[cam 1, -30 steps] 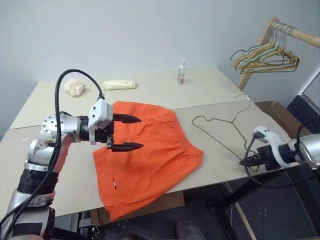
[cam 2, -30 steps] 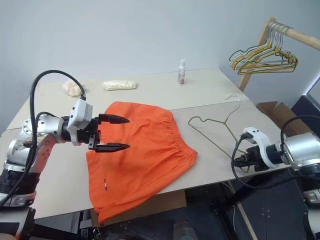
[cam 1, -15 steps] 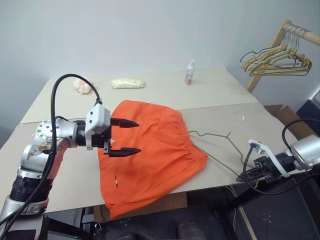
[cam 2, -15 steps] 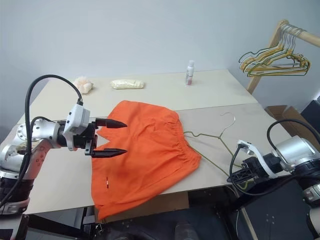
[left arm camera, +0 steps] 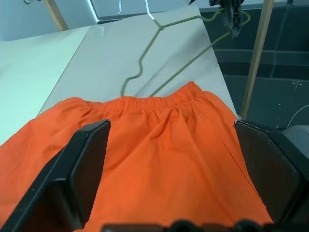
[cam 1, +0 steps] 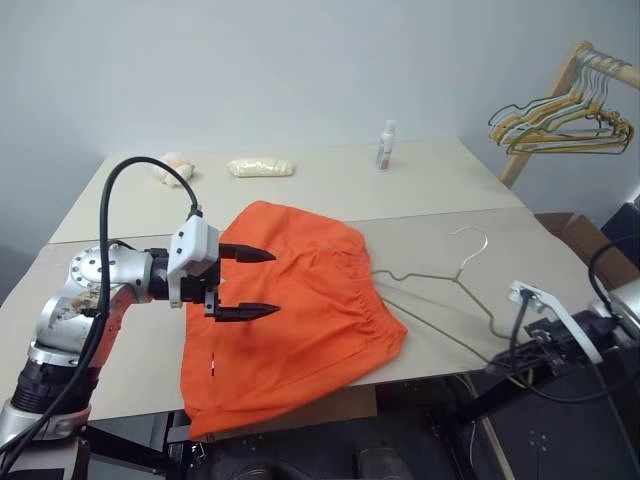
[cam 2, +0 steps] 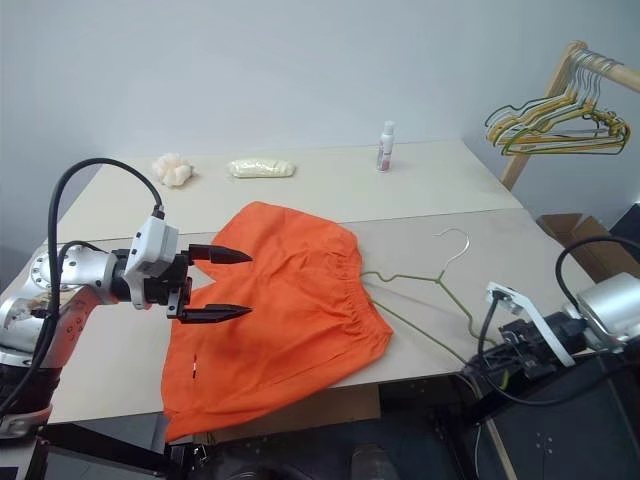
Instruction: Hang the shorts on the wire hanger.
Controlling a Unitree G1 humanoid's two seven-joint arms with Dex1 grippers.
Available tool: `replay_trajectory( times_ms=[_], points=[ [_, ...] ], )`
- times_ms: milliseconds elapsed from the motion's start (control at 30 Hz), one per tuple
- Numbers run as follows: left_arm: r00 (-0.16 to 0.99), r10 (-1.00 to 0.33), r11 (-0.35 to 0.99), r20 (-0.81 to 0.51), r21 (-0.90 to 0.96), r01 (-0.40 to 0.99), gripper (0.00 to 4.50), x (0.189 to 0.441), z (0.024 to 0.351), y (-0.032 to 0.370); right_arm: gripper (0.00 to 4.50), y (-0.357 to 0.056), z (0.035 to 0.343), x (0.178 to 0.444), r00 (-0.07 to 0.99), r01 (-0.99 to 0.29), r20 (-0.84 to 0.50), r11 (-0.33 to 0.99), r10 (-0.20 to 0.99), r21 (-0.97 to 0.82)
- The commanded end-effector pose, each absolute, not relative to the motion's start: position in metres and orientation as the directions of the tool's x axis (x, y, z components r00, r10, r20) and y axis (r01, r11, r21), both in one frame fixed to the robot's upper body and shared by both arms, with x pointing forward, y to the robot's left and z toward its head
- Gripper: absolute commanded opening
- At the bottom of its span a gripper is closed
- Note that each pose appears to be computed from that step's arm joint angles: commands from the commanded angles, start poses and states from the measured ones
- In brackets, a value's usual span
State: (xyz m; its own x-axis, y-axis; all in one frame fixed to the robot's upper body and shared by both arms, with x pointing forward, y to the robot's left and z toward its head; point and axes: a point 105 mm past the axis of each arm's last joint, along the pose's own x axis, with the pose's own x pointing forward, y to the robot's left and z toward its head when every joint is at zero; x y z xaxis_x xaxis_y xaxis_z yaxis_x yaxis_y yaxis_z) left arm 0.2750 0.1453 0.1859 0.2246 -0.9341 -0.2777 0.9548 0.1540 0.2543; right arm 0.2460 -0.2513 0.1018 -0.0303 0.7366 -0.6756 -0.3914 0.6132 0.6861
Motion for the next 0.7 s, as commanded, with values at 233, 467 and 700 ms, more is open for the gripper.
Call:
replay_trajectory(
  times_ms=[233,467,700],
  points=[
    [0.235,-0.93,0.14,-0.284,0.318,0.938,4.47,0.273,0.195,0.145,0.0,-0.236,0.091,0.265,-0.046,-0.402,-0.662,0.593,0.748,0.698],
    [0.256,-0.921,0.16,-0.292,0.315,0.935,4.47,0.27,0.193,0.15,0.0,-0.242,0.093,0.242,-0.14,-0.417,-0.669,0.569,0.73,0.709],
    [0.261,-0.919,0.166,-0.295,0.31,0.936,4.47,0.267,0.191,0.151,0.0,-0.235,0.099,0.238,-0.165,-0.435,-0.649,0.536,0.743,0.724]
  ],
)
